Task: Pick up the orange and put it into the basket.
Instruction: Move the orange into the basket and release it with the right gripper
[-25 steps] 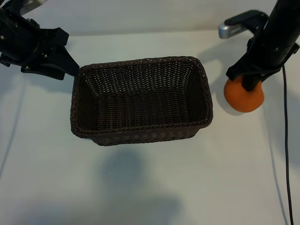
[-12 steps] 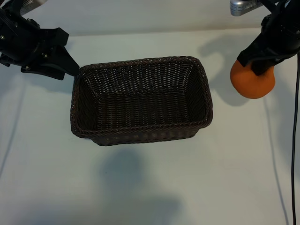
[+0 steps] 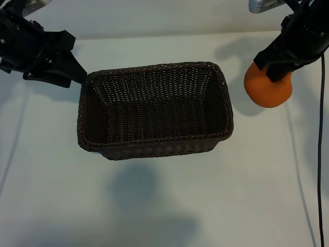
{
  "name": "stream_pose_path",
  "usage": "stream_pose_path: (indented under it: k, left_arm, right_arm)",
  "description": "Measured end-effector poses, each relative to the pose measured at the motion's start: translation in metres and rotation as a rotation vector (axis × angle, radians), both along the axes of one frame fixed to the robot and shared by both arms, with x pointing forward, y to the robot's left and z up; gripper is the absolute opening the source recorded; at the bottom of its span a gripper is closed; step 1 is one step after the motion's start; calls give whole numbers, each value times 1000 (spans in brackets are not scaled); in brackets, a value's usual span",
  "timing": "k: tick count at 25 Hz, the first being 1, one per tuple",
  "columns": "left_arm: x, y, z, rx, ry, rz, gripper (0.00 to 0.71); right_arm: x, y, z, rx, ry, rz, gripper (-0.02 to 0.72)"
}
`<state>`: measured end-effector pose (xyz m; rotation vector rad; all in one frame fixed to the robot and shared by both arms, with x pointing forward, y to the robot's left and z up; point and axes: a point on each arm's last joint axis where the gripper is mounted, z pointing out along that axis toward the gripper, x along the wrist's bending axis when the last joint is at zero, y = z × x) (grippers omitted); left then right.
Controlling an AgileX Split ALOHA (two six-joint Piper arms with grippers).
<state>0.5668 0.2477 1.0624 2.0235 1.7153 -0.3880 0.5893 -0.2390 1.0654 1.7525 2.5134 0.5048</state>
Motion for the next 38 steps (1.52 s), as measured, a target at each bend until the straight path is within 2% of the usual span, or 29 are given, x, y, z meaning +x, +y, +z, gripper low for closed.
stream_pose_path:
  k: [4,8,25,34,38]
  left_arm:
    - [0,0,0,0,0,0,425]
    - [0,0,0,0,0,0,425]
    - [0,0,0,0,0,0,425]
    - [0,0,0,0,0,0,425]
    - [0,0,0,0,0,0,425]
  right_arm:
    - [1,4,3,44,-8,8,73]
    - [3,13,13,64,-42,28,72]
    - [-17,123,28,128,-261,279,72]
    - [-17,131,29,131,-296,292,72]
    - [-10,134,13,120,-263,289,72]
